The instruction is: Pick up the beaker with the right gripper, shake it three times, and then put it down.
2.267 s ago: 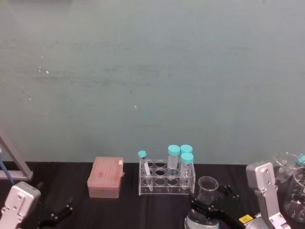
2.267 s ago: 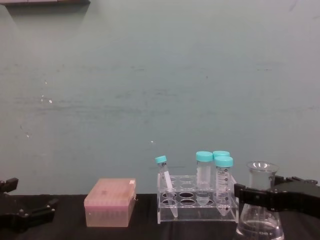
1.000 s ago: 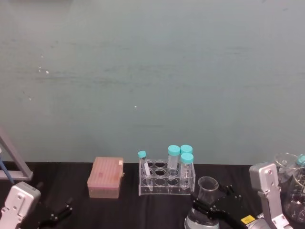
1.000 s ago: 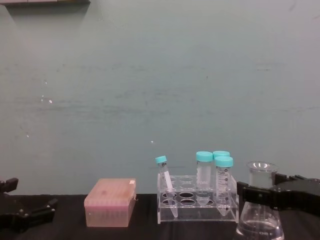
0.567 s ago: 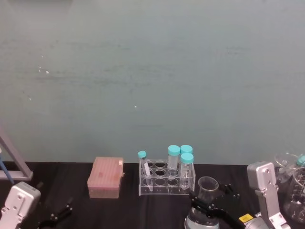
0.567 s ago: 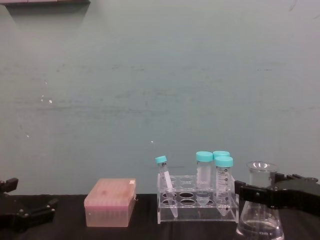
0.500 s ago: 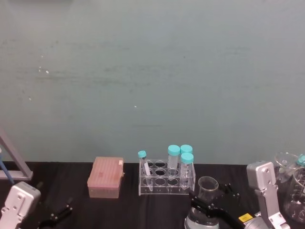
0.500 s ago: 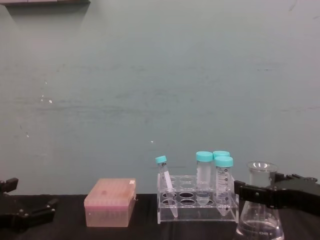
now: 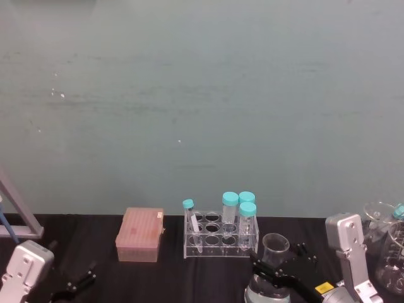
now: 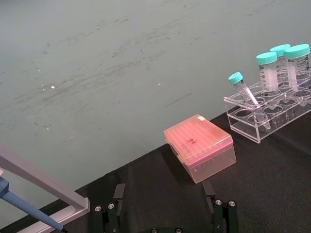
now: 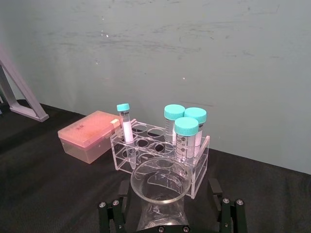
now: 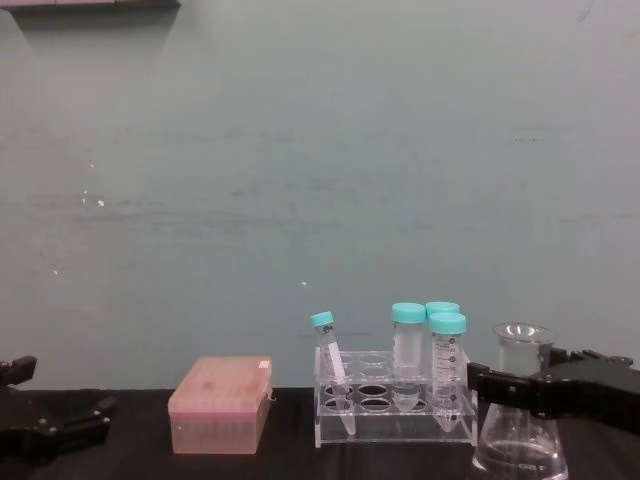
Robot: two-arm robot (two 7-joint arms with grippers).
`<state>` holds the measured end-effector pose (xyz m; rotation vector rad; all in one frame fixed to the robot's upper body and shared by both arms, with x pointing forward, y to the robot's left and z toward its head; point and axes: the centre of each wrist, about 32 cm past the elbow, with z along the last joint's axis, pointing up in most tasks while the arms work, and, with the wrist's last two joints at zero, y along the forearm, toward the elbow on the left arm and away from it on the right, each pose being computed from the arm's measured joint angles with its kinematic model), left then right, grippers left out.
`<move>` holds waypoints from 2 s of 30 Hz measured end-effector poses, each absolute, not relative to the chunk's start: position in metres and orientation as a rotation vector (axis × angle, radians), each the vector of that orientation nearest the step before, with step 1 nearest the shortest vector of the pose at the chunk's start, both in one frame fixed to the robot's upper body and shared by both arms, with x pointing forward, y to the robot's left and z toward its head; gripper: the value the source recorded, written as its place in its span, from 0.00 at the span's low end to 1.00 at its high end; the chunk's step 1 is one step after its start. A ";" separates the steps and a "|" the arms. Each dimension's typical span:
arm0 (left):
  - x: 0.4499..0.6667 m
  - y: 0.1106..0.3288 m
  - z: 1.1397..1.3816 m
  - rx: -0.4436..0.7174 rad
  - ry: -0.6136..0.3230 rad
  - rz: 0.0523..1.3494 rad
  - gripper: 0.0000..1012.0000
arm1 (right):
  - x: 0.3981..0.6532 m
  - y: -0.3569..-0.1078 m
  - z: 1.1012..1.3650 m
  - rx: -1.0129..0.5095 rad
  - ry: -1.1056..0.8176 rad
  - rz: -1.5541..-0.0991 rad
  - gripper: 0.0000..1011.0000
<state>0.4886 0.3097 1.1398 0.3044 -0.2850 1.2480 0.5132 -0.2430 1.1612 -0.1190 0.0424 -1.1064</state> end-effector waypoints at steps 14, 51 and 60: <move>0.489 0.310 1.140 0.304 -0.285 1.248 0.99 | 0.513 -0.243 1.161 -0.119 0.043 -1.107 0.74; 0.489 0.310 1.140 0.304 -0.285 1.248 0.99 | 0.514 -0.250 1.180 -0.099 -0.030 -1.117 0.45; 0.489 0.310 1.140 0.304 -0.285 1.248 0.99 | 0.519 -0.256 1.186 -0.003 0.199 -1.129 0.45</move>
